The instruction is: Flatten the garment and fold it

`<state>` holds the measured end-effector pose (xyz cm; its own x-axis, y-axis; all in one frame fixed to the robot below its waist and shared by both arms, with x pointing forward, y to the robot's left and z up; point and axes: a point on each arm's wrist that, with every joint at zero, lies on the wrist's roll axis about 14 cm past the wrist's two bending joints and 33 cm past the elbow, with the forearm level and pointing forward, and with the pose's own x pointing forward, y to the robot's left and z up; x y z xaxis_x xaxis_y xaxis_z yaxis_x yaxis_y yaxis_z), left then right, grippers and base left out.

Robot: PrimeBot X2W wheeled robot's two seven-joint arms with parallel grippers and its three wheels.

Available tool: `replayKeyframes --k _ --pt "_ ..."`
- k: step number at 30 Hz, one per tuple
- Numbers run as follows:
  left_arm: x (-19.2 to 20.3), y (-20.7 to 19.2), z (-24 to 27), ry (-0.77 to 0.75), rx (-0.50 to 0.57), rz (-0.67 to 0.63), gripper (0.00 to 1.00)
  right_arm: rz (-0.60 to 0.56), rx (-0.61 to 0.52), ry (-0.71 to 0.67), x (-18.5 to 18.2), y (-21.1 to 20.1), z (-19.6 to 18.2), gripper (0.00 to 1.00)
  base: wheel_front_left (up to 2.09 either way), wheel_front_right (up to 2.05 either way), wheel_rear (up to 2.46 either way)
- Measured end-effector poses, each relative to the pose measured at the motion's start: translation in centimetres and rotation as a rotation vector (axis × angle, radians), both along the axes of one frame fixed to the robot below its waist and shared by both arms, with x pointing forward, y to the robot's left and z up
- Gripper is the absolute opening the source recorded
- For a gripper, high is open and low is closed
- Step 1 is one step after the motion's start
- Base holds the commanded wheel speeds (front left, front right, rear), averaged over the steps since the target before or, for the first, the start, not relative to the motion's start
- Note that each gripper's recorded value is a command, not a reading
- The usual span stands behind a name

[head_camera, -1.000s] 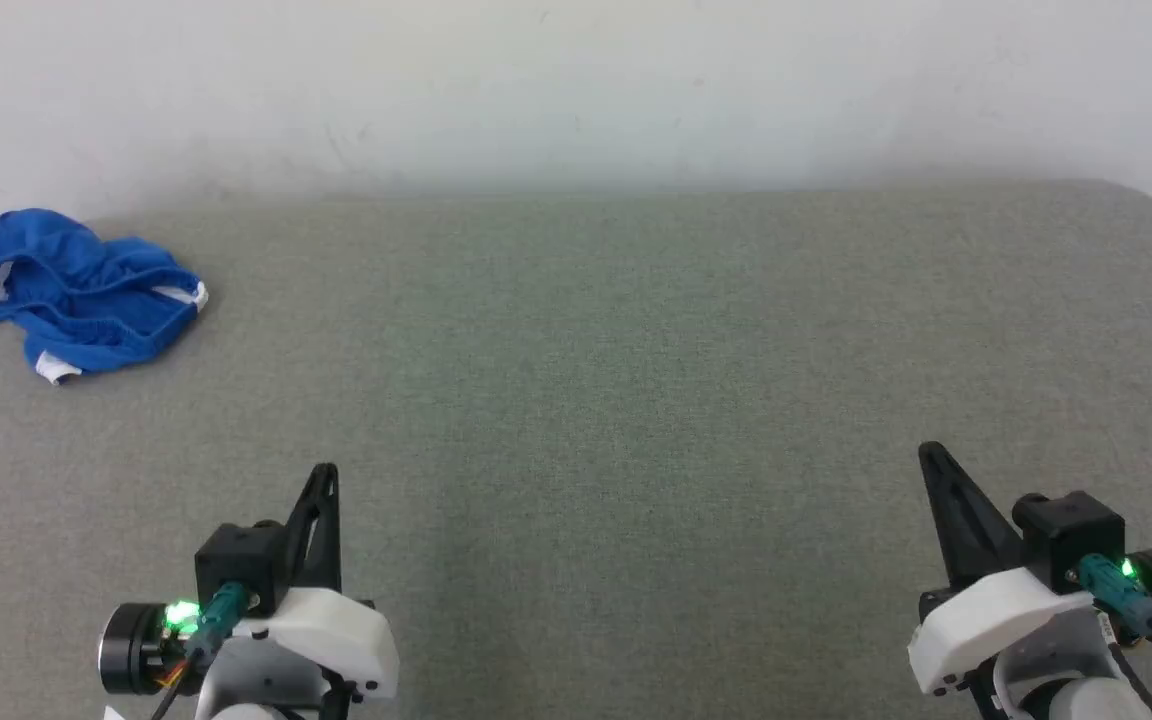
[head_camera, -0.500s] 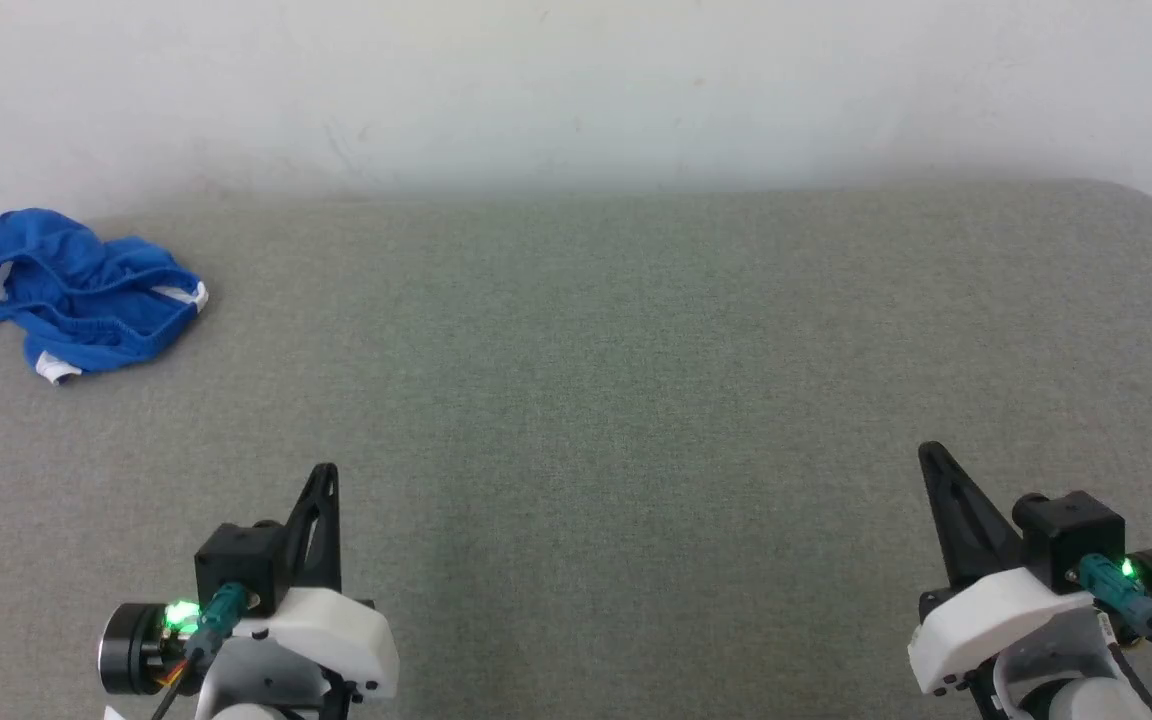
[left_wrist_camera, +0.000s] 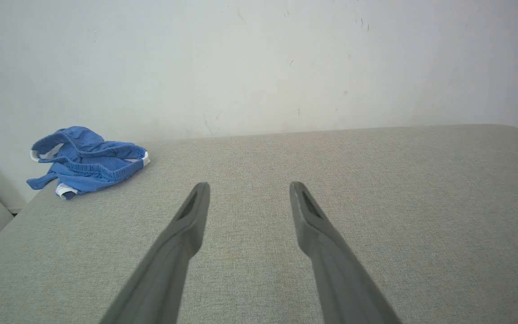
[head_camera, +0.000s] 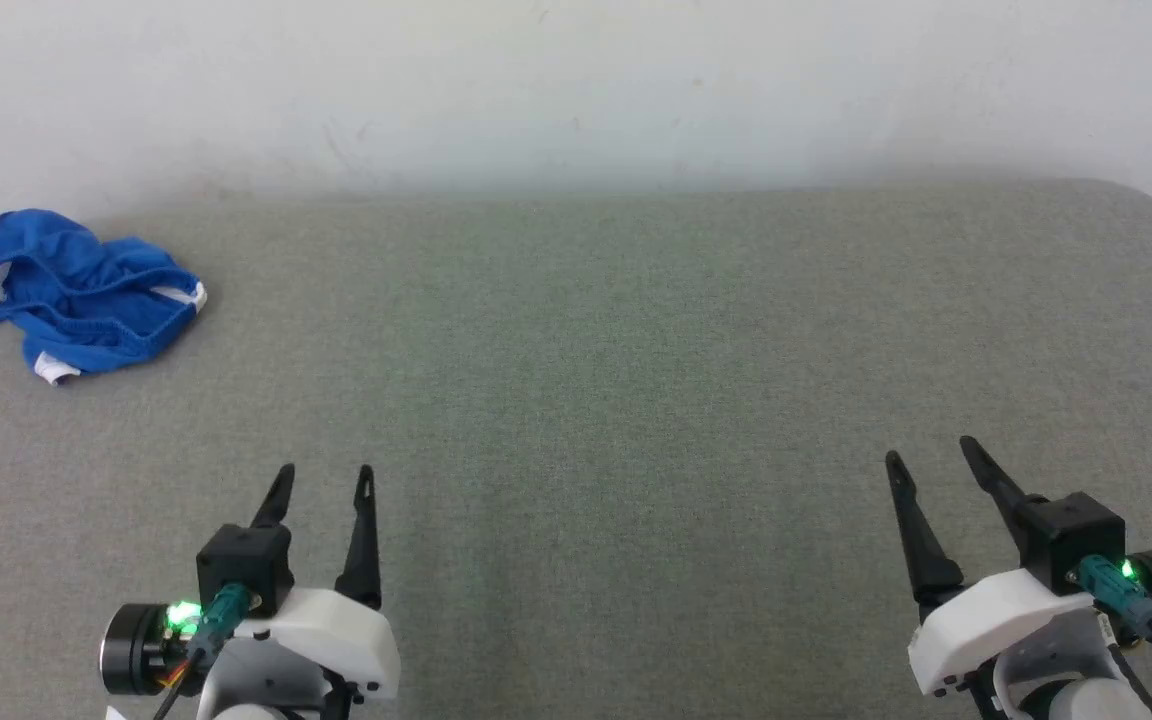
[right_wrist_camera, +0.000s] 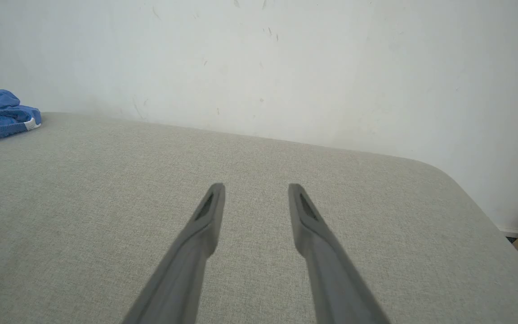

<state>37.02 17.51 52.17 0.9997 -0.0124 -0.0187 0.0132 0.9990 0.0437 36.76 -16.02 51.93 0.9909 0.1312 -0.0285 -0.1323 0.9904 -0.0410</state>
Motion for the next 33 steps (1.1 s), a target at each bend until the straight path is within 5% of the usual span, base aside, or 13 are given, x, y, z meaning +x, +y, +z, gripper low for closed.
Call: replayKeyframes --k 33 --pt "-1.7 3.1 1.1 -0.076 -0.088 0.094 1.0 0.076 0.073 -0.073 1.3 2.5 1.4 1.0 0.0 0.0 0.0"
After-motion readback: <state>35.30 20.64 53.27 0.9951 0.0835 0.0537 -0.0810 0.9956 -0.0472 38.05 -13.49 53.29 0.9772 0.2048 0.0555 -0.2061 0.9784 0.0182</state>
